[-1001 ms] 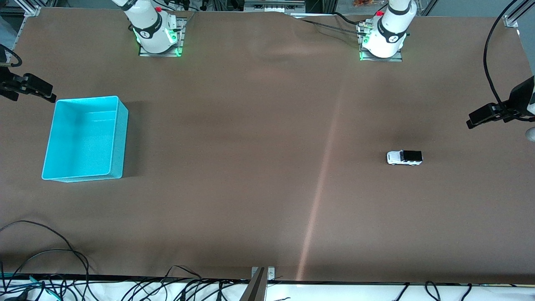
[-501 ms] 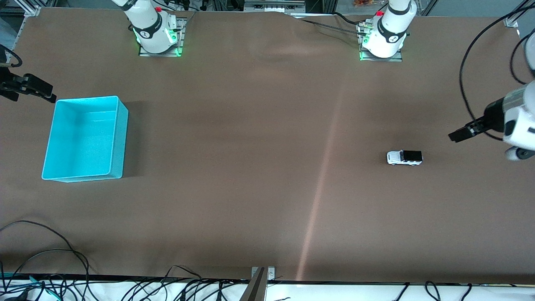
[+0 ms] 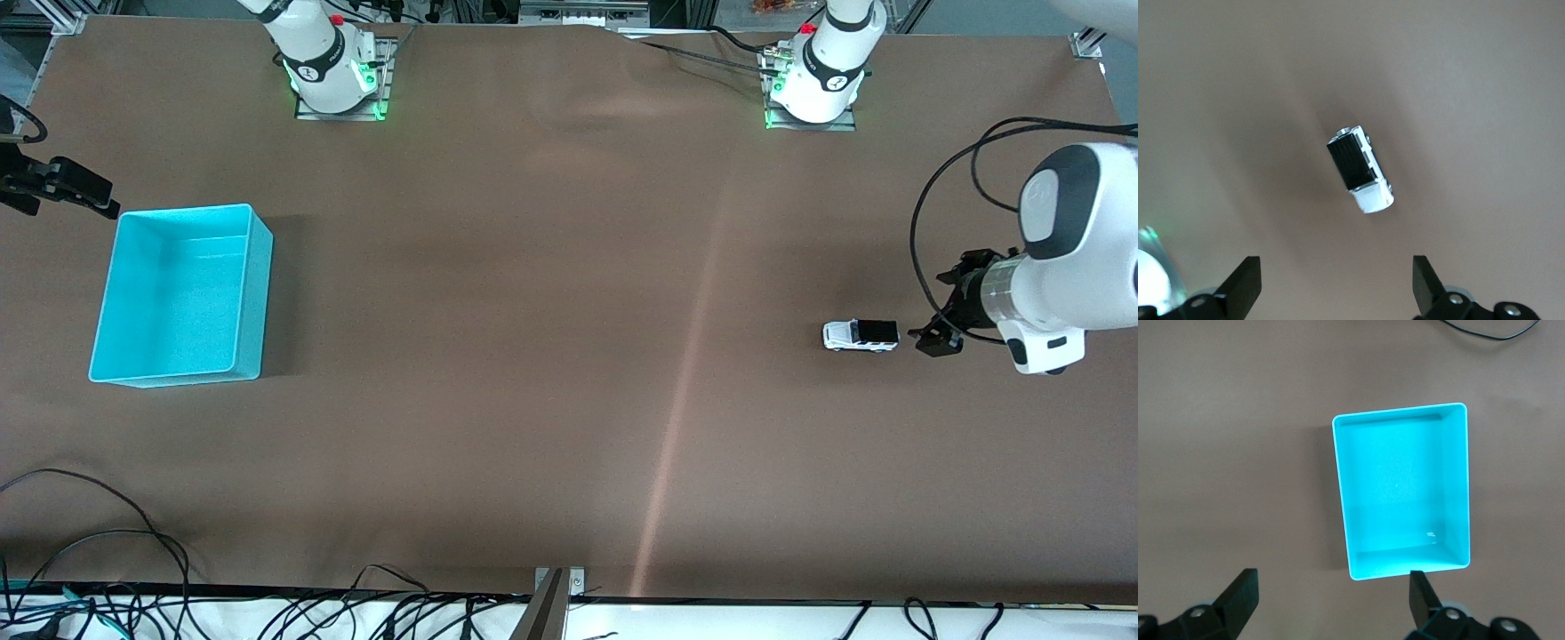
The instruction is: Wind and store white jeep toy
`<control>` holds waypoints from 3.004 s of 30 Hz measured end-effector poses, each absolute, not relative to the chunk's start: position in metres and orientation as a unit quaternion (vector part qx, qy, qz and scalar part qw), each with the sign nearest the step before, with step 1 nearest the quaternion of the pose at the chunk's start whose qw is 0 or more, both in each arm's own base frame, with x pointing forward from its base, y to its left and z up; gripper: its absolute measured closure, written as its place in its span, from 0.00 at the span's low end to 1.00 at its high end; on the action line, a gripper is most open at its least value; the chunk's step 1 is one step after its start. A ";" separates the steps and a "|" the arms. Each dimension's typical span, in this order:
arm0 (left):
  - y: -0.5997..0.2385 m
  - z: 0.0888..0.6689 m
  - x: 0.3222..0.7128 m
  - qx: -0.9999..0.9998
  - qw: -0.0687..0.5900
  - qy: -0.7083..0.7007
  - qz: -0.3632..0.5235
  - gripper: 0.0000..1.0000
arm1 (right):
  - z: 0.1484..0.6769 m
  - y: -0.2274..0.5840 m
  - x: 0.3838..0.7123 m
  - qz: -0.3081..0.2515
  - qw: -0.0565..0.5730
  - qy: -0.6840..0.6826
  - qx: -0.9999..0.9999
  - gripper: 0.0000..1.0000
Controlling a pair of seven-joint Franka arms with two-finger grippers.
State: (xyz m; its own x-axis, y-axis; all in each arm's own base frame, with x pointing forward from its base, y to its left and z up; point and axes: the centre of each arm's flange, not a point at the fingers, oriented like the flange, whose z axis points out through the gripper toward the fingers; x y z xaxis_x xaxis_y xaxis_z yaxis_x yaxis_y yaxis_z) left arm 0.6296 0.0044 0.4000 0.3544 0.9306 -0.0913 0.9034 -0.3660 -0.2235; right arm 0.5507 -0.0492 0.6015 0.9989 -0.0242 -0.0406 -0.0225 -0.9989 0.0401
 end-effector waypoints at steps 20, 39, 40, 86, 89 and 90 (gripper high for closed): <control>0.013 0.267 0.592 -0.713 0.048 -0.699 0.034 0.00 | 0.602 -0.049 0.551 -0.018 0.020 -0.012 1.000 0.00; 0.023 0.203 0.572 -0.709 0.030 -0.705 0.008 0.01 | 0.600 -0.049 0.552 -0.018 0.020 -0.012 1.000 0.00; 0.024 0.201 0.571 -0.709 0.030 -0.705 0.007 0.02 | 0.600 -0.049 0.552 -0.018 0.020 -0.012 1.000 0.00; -0.160 0.208 0.559 -0.685 0.062 -0.726 0.019 0.49 | 0.603 -0.049 0.554 -0.012 0.021 -0.012 1.000 0.00; -0.161 0.200 0.558 -0.683 0.064 -0.727 0.021 0.49 | 0.603 -0.049 0.554 -0.012 0.021 -0.012 1.000 0.00; -0.161 0.199 0.558 -0.683 0.063 -0.728 0.021 0.49 | 0.603 -0.049 0.554 -0.012 0.021 -0.012 1.000 0.00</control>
